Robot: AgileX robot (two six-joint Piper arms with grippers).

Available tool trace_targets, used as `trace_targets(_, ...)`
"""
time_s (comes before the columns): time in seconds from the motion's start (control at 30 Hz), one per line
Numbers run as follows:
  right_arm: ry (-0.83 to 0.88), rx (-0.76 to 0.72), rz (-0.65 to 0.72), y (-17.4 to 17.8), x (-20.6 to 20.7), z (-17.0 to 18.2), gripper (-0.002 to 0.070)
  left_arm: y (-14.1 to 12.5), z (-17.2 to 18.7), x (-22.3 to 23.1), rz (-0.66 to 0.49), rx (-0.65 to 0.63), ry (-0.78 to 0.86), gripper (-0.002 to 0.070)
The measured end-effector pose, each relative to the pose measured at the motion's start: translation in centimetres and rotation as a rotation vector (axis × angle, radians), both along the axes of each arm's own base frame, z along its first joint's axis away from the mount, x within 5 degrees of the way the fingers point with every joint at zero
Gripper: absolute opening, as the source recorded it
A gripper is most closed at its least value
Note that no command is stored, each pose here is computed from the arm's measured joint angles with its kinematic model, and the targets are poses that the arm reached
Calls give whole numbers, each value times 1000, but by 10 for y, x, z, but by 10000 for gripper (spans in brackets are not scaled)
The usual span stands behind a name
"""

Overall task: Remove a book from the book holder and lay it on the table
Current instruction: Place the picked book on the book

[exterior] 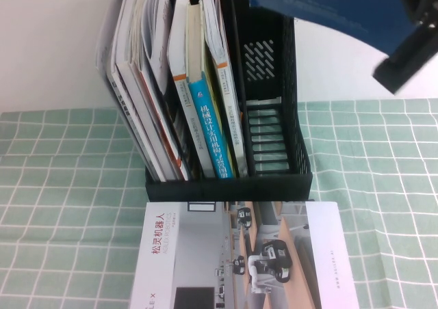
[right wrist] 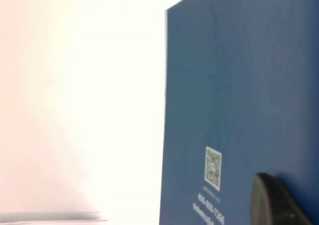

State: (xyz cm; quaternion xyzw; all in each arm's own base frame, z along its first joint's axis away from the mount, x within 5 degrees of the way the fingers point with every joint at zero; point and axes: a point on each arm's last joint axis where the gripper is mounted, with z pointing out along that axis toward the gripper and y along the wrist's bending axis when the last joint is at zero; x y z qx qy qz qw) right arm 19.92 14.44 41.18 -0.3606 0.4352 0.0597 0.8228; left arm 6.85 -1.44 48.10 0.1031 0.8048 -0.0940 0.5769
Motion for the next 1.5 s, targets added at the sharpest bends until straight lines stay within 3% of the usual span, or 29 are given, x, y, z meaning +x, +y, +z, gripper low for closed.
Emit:
trace_targets(0.37, 84, -349, 173, 21, -55, -6, 22, 30, -120, -42, 86, -146, 140, -1)
trace_targets(0.57, 128, -407, 356, 37, -78, -12, 22, 35, -162, -48, 133, -227, 198, -1)
trace_targets(0.7, 142, -425, 366, 40, -77, -16, 22, 34, -174, -46, 144, -226, 222, -1)
trace_targets(0.83, 91, -483, 249, 42, -64, -20, 22, 32, -174, -45, 135, -231, 210, -1)
trace_targets(0.97, 4, -567, 16, 34, -46, -20, 22, 31, -172, -44, 123, -249, 187, -1)
trace_targets(1.2, -32, -529, -319, -2, -40, 3, 22, 30, -170, -43, 111, -263, 165, -1)
trace_targets(1.33, 11, -490, -465, -26, -45, 12, 22, 30, -170, -43, 111, -263, 165, -3)
trace_targets(1.5, 180, -629, -613, -50, -46, 0, 22, 29, -169, -43, 106, -267, 158, -3)
